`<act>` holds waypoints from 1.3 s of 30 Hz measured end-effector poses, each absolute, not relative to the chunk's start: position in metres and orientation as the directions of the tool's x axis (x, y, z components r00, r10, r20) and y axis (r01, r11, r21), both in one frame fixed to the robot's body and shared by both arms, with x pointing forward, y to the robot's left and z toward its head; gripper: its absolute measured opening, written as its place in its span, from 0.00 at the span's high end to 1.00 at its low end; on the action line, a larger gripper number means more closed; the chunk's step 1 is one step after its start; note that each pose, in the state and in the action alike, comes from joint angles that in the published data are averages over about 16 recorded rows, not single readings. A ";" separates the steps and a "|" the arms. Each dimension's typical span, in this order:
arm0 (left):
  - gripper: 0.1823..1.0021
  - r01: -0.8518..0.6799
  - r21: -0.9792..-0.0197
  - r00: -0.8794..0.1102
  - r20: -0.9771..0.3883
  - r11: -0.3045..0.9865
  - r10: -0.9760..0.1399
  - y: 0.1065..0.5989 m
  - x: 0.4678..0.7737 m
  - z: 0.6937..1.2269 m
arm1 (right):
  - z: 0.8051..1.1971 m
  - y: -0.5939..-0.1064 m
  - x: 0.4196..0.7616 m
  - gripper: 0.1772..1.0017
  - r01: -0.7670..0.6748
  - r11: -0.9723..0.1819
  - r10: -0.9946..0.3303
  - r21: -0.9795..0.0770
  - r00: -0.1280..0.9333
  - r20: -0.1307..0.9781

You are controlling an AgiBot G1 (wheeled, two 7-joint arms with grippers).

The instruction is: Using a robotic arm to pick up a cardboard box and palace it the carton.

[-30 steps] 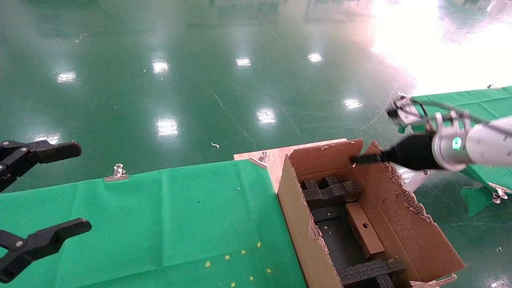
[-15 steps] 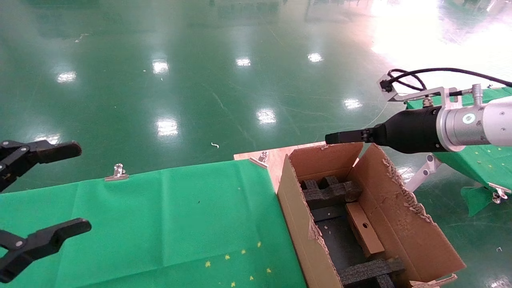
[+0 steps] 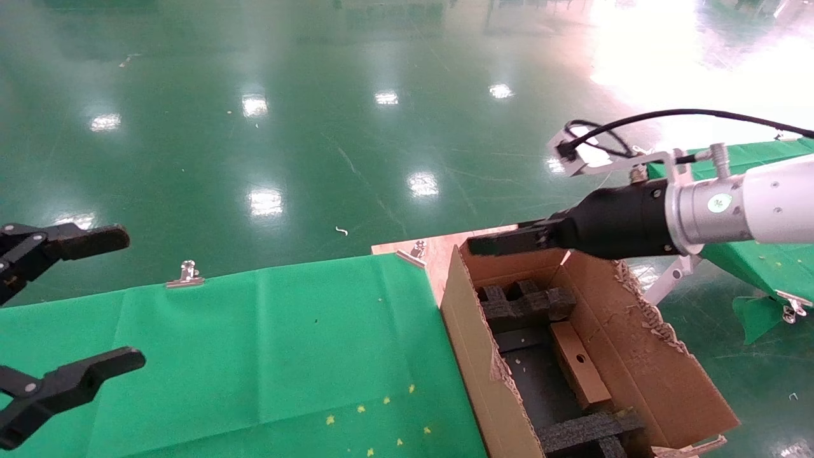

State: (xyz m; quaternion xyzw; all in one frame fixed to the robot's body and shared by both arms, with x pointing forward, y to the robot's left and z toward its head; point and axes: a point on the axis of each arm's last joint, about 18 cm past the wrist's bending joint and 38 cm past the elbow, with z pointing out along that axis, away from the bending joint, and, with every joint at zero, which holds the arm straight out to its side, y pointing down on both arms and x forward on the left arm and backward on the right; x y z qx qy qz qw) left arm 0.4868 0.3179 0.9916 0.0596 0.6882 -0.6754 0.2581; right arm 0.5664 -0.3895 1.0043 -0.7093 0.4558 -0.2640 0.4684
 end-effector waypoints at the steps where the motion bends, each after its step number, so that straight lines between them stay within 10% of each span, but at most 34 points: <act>1: 0.00 0.431 -0.899 -0.860 -0.436 0.080 -0.267 0.318 0.487 0.992 | 1.003 -0.386 0.566 0.00 -0.393 -0.159 -0.883 -0.906 0.467 -0.047; 21: 0.00 0.431 -0.899 -0.860 -0.436 0.080 -0.267 0.318 0.487 0.992 | 0.993 -0.325 0.539 0.00 -0.124 -0.323 -0.571 -0.938 0.816 0.089; 39: 0.00 0.431 -0.899 -0.860 -0.436 0.080 -0.267 0.318 0.487 0.992 | 0.992 -0.301 0.499 0.00 0.267 -0.229 -0.266 -0.936 0.908 0.324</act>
